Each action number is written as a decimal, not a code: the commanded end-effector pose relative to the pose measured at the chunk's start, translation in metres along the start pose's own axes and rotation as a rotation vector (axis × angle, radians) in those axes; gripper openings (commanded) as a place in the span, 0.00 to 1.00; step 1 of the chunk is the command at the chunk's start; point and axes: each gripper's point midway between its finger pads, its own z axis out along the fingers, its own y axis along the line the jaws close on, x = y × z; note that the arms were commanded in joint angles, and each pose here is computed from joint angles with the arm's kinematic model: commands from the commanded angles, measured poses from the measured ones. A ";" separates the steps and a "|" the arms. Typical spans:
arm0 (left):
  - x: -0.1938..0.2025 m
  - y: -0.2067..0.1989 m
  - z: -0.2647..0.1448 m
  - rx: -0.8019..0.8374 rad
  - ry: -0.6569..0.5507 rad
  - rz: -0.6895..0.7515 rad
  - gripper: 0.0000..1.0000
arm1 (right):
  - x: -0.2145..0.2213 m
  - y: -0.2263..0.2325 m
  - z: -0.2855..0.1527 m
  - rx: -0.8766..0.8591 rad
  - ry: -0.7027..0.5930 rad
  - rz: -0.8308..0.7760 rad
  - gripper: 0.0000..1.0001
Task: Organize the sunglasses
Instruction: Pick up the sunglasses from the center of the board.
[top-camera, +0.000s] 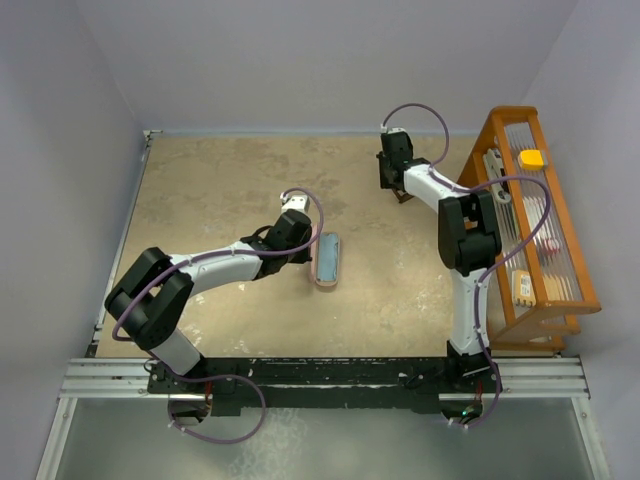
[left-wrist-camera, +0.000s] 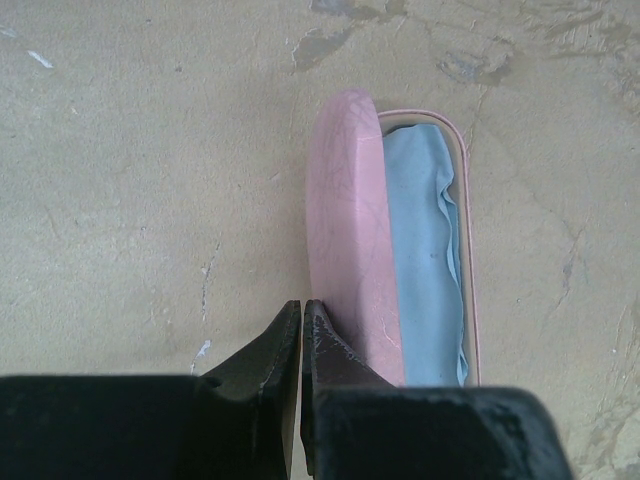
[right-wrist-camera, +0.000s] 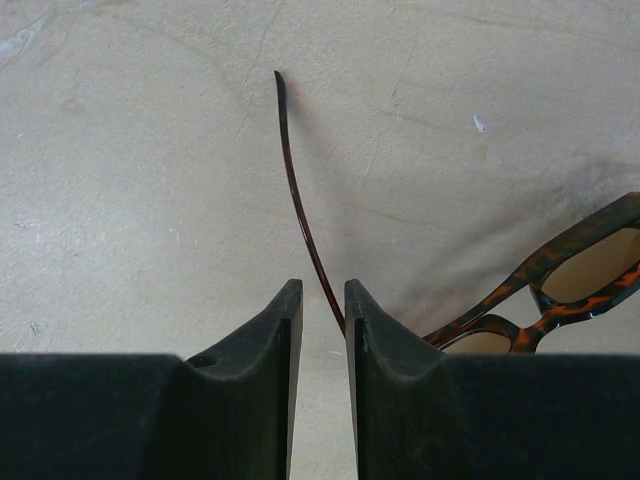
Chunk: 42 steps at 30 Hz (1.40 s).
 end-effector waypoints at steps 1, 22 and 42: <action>-0.011 -0.008 -0.002 0.035 -0.038 -0.015 0.00 | -0.020 0.004 0.003 -0.009 -0.046 -0.005 0.27; -0.006 -0.008 -0.001 0.042 -0.033 -0.017 0.00 | -0.017 0.005 -0.008 -0.035 -0.069 0.061 0.00; -0.008 -0.010 0.001 0.049 -0.038 -0.013 0.00 | 0.013 0.073 -0.111 -0.381 -0.128 0.113 0.00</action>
